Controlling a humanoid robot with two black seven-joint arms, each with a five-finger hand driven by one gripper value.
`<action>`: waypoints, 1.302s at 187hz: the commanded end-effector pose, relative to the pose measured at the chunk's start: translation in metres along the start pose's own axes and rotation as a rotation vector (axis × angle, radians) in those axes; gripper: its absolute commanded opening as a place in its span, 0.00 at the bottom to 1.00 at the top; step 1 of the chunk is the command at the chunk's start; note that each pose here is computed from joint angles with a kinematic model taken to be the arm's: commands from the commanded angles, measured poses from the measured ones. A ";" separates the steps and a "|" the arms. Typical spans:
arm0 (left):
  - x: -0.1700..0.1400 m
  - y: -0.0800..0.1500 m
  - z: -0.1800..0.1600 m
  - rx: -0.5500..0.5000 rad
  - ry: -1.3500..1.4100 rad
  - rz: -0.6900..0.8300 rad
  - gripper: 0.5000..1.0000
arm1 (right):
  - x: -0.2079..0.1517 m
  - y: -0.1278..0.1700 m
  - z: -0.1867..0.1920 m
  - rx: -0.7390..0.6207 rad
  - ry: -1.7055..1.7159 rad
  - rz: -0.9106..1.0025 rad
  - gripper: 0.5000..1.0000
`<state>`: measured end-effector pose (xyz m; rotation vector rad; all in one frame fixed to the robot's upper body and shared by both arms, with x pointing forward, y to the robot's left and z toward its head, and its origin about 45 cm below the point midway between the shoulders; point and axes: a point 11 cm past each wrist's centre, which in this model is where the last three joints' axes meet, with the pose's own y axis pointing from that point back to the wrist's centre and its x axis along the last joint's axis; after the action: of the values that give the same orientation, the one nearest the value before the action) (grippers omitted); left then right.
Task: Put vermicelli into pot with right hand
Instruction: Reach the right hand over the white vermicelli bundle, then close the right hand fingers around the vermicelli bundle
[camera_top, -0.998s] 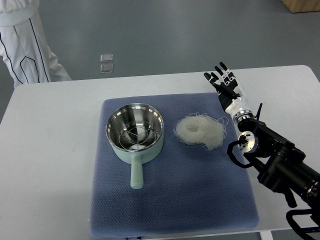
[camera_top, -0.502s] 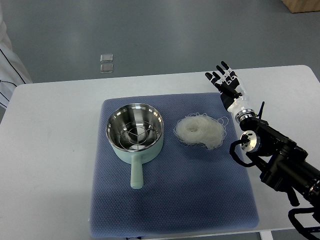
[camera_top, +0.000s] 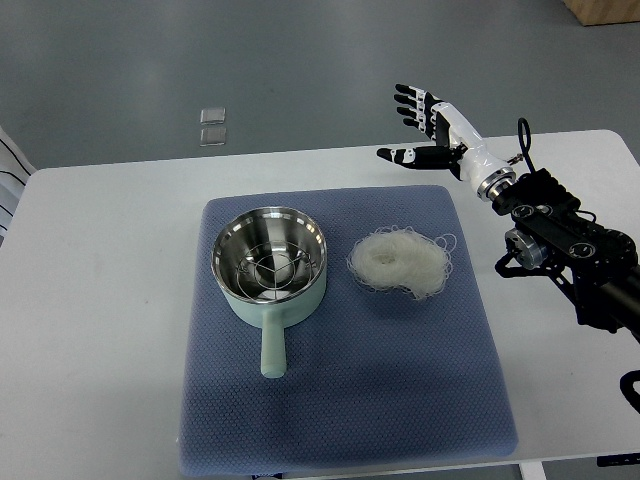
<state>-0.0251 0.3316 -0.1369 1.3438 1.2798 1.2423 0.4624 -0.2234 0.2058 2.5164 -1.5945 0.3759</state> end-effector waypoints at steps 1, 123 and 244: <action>0.000 0.000 0.000 0.000 0.001 0.001 1.00 | -0.008 0.002 -0.009 0.002 0.185 -0.156 0.86; 0.000 0.000 0.000 0.000 0.001 0.001 1.00 | -0.021 0.039 -0.044 -0.063 1.001 -0.873 0.86; 0.000 0.000 0.000 0.000 0.001 0.001 1.00 | -0.034 0.050 -0.015 -0.089 1.008 -0.877 0.85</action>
<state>-0.0251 0.3314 -0.1369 1.3430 1.2807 1.2424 0.4019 -0.2093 0.2183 2.0712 -0.1016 1.1223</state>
